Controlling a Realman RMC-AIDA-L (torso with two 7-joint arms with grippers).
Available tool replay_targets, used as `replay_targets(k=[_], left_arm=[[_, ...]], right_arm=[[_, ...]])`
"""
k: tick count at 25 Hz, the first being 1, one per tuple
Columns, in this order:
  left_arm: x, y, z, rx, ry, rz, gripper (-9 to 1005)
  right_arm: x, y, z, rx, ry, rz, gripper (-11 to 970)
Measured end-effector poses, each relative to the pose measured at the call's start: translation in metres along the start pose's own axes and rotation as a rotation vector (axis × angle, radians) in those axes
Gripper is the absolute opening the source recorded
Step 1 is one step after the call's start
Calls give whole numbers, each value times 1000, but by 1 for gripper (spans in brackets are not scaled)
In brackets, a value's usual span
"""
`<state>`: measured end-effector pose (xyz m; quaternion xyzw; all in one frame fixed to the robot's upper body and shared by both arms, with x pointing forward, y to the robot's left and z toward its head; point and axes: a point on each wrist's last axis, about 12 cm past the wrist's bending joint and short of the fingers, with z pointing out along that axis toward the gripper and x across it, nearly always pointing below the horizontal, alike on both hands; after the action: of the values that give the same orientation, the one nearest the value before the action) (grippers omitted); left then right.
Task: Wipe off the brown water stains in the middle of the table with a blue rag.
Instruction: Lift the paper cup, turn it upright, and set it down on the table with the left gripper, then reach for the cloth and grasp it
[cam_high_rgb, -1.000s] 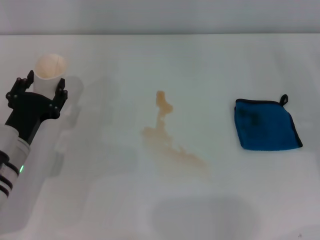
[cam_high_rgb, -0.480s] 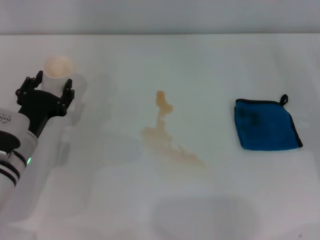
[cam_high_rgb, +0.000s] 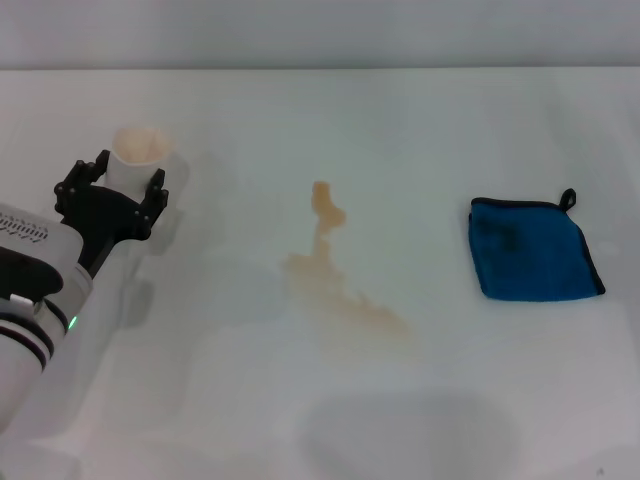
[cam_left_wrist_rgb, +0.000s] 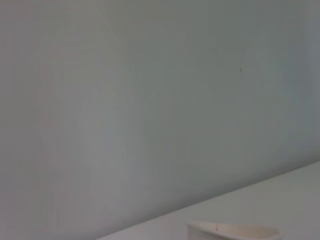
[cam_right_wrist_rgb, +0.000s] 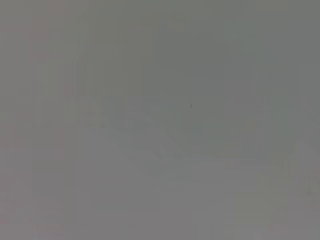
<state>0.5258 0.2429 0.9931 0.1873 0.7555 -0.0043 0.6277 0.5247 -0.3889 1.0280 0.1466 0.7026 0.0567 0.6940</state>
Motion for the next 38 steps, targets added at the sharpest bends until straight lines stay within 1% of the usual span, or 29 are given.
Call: replay_targets(k=[16, 17, 18, 21, 30, 33, 38], left_arm=[[12, -6, -14, 10, 30, -12, 705], [12, -6, -14, 10, 30, -12, 739], [13, -12, -17, 28, 24, -14, 773], [15, -14, -22, 28, 27, -24, 876], [23, -15, -38, -15, 35, -84, 877], [26, -16, -47, -26, 24, -97, 876], [27, -22, -61, -15, -23, -103, 876]], right_arm=[[0, 0, 0, 0, -2, 2, 745], [0, 0, 0, 1, -1, 2, 745], [0, -1, 0, 1, -1, 2, 745], [0, -1, -1, 1, -2, 2, 745], [0, -1, -1, 0, -4, 2, 745], [0, -1, -2, 1, -4, 1, 745], [0, -1, -2, -2, -4, 0, 745]])
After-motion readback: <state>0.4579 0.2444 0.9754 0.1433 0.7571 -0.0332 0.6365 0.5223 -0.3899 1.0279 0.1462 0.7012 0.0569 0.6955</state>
